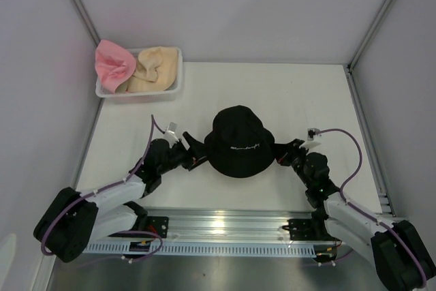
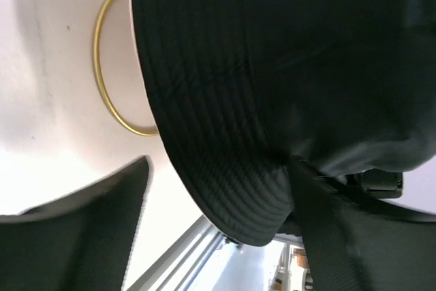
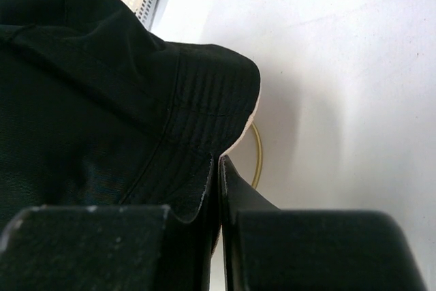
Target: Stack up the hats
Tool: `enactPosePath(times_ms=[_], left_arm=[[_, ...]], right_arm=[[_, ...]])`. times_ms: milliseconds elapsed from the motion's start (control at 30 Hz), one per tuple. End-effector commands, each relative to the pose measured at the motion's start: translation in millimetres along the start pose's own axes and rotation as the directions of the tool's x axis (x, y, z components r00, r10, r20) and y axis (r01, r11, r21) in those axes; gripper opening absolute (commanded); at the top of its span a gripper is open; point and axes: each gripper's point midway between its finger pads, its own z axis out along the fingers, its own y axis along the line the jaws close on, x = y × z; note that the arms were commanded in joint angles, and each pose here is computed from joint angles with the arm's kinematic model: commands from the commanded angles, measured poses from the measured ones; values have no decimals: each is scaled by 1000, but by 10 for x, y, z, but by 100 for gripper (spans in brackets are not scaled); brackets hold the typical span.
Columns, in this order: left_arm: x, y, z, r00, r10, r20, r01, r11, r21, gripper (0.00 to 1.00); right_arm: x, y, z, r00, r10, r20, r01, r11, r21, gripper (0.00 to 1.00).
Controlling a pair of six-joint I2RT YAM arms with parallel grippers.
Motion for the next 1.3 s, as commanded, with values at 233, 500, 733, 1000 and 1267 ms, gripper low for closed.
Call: enactPosePath(times_ms=[233,500,733,1000,1267], left_arm=[[10,-196,118,1000,-18,23,16,995,95,1],[-10,222,55,963,263,63,-259,963,-70,1],[-178,253,116,918,386,94,-372,917,-142,1],[-128,372,221,921,389,28,-378,908,-180,1],[-476,-96,-290,884,438,160,-391,884,-257,94]], right_arm=[[14,-28,8,1000,-14,10,13,1000,12,1],[149,-262,-10,997,-73,-17,74,994,86,1],[147,-259,46,988,-155,-2,155,984,85,3],[292,-185,145,980,-188,-63,193,979,70,22],[-484,45,-62,969,-244,-28,243,937,250,99]])
